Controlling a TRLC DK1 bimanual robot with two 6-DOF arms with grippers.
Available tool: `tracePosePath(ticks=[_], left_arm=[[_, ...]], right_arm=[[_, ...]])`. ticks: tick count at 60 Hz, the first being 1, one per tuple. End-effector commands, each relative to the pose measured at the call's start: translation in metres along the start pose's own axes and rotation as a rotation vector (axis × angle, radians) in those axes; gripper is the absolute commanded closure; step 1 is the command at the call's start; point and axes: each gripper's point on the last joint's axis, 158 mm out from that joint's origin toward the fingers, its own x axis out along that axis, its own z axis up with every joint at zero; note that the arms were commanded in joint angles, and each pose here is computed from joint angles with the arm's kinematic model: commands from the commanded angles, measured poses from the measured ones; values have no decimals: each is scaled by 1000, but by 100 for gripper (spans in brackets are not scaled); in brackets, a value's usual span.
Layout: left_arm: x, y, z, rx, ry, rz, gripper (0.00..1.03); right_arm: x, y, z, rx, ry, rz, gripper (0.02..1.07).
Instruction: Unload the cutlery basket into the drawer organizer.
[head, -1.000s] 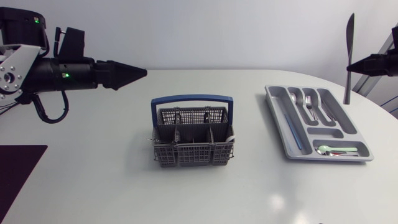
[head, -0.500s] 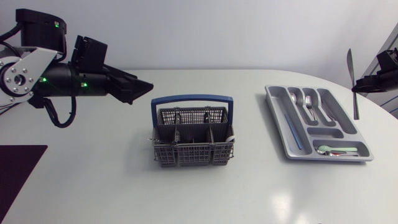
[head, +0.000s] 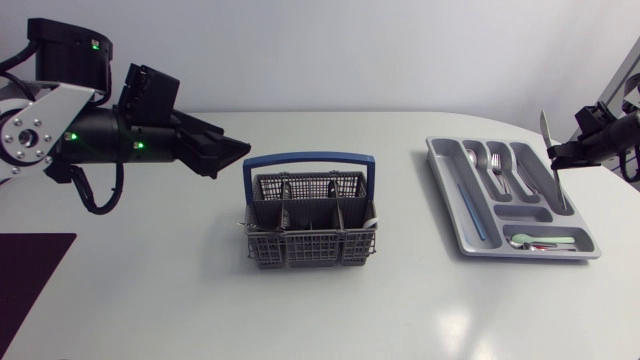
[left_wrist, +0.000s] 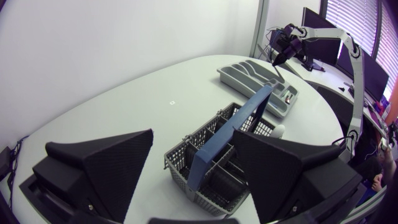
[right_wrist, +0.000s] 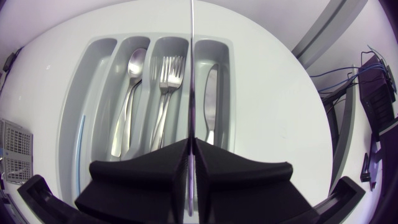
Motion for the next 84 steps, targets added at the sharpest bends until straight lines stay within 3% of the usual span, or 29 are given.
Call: tracePosePath(ticks=[1,18,33,39,45,51,60,84], left_arm=[[-3,-5,-7,20,9,0,14],[-9,-8,-16,74,11,13,14],[-14,-12,-26,113,10,13,13],[-16,-13,-30,129,12,17,13],[-22,-17,-31,166,-1,20,11],[-27,-21,-35,204,-9,21,11],[-32,-22,-43,269,-21,35,11],[-33,-39,-94,466,13,-16,12]], right_arm=[[10,-3,12,6,-10,-32,101],[40,-13,7,37,47,-89,101],[69,-17,-8,72,111,-66,101],[72,-16,-12,82,118,-64,79],[57,-18,-5,80,82,-85,50],[35,-17,3,75,40,-106,36],[-10,-1,17,28,-61,-118,34],[-97,127,5,-221,-278,40,27]])
